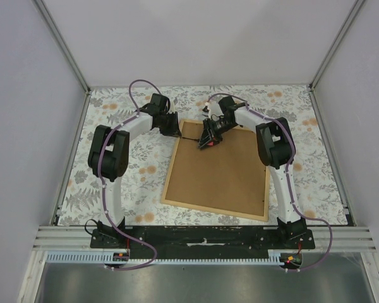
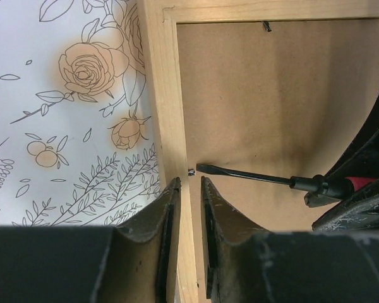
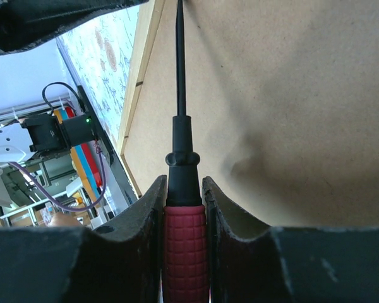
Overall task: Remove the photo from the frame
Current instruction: Release the photo frame item from the photo frame.
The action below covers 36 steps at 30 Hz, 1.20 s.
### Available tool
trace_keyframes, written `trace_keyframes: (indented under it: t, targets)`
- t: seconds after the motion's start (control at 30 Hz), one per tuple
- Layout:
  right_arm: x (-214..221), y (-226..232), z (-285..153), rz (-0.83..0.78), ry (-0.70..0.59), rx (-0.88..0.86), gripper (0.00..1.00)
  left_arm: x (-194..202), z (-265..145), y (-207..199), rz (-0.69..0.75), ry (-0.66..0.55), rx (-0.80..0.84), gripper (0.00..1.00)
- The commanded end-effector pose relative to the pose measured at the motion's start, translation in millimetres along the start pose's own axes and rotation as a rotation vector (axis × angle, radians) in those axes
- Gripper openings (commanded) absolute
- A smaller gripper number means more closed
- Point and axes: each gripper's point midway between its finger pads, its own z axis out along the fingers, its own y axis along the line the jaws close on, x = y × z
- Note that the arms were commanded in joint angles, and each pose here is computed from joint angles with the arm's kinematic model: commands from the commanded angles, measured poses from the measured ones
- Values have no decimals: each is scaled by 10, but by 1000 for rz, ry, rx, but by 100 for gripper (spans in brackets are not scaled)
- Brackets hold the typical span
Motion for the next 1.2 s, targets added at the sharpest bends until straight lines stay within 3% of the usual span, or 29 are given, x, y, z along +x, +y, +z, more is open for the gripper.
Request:
trace_keyframes:
  t: [0.0, 0.83, 1.17]
  targets:
    - [-36, -29, 43, 6, 10, 0, 0, -173, 1, -29, 24, -45, 11, 22]
    - [80, 212, -55, -7, 36, -86, 0, -177, -28, 82, 19, -57, -16, 17]
    - [-57, 33, 2, 18, 18, -54, 0, -111, 14, 97, 11, -37, -7, 17]
